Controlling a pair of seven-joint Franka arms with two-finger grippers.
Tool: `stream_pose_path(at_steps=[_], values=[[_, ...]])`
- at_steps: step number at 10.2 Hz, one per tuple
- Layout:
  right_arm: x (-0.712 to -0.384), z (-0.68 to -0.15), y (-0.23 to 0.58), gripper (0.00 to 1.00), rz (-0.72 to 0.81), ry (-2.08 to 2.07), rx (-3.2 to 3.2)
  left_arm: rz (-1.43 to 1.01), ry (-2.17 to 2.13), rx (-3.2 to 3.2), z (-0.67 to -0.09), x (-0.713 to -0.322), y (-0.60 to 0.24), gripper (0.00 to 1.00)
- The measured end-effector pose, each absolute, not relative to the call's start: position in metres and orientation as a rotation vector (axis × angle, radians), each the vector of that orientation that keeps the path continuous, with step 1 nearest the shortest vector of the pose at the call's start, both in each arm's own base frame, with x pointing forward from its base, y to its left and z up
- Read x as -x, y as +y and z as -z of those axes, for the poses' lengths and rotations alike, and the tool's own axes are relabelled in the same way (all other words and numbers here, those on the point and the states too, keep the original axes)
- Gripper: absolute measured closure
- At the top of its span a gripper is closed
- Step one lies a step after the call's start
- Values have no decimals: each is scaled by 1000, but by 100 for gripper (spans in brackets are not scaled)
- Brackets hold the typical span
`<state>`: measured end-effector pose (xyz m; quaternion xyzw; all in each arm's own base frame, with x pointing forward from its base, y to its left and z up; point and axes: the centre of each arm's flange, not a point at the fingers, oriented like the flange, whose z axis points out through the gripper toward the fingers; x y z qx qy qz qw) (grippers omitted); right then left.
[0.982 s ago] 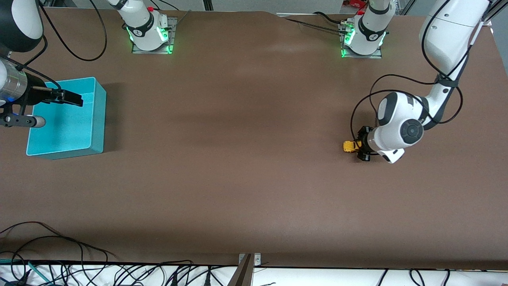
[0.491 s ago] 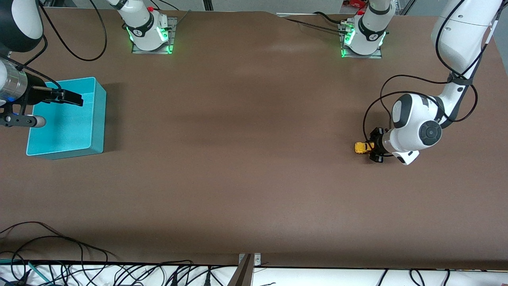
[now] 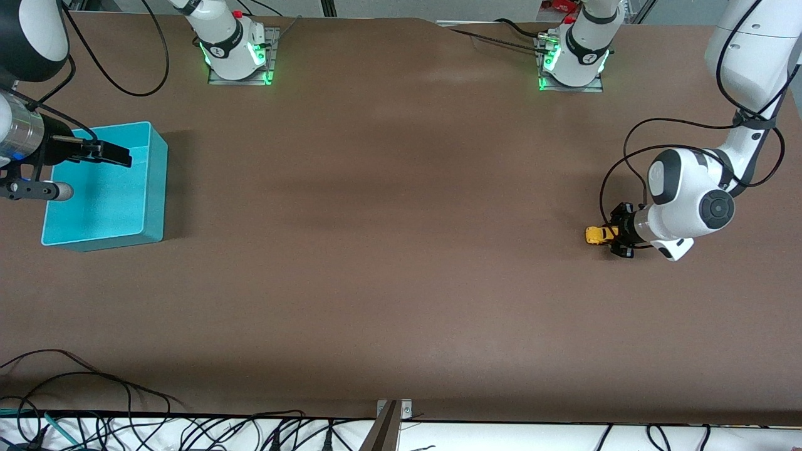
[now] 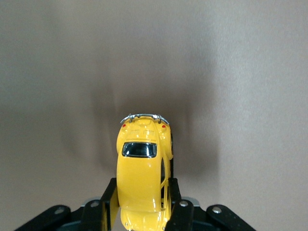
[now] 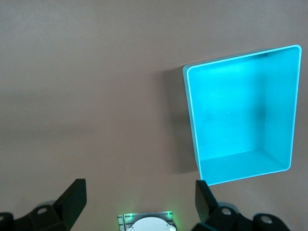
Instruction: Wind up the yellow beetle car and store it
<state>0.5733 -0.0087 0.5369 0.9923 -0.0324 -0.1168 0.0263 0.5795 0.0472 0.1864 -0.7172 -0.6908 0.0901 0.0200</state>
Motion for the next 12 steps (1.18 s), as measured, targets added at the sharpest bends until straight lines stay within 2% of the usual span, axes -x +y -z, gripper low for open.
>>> stream_pose_path(at_steps=[12], values=[[-575,-533,-6,0,369,-91,-3065,-280,-2132,2243,-186,-579,64,56]])
